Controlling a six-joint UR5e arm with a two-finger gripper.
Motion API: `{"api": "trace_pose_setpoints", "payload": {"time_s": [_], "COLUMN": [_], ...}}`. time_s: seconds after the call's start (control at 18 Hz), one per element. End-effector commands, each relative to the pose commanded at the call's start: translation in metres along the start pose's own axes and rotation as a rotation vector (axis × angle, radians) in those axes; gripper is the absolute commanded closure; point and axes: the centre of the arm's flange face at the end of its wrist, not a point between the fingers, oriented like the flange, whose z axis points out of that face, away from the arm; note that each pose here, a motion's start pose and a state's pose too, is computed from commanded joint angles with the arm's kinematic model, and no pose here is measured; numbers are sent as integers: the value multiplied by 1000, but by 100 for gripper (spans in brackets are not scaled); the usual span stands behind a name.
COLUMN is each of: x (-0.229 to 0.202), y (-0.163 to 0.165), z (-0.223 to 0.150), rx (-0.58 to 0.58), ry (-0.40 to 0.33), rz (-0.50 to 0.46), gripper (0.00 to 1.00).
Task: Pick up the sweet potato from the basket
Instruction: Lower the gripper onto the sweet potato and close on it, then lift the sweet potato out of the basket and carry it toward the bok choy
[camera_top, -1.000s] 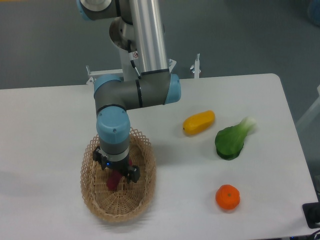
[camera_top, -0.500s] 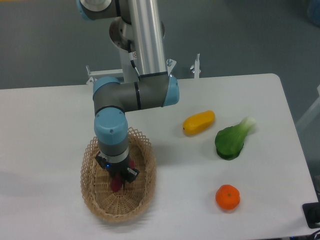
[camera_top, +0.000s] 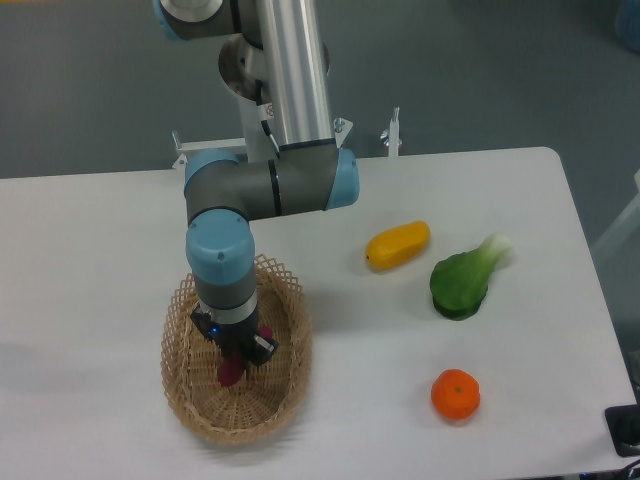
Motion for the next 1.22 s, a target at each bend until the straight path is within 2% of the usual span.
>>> {"api": "trace_pose_setpoints", "payload": {"time_s": [0.33,0.56,0.89,1.22], "x": [-54,-106,-171,-215], "y": [-12,10,80,161], "z": [-69,-110,-151,-168], "rx": [92,118,83,5], "ry": [-89,-106,-117,-68], "rz": [-31,-94,-97,-16], "gripper": [72,74,74,75]}}
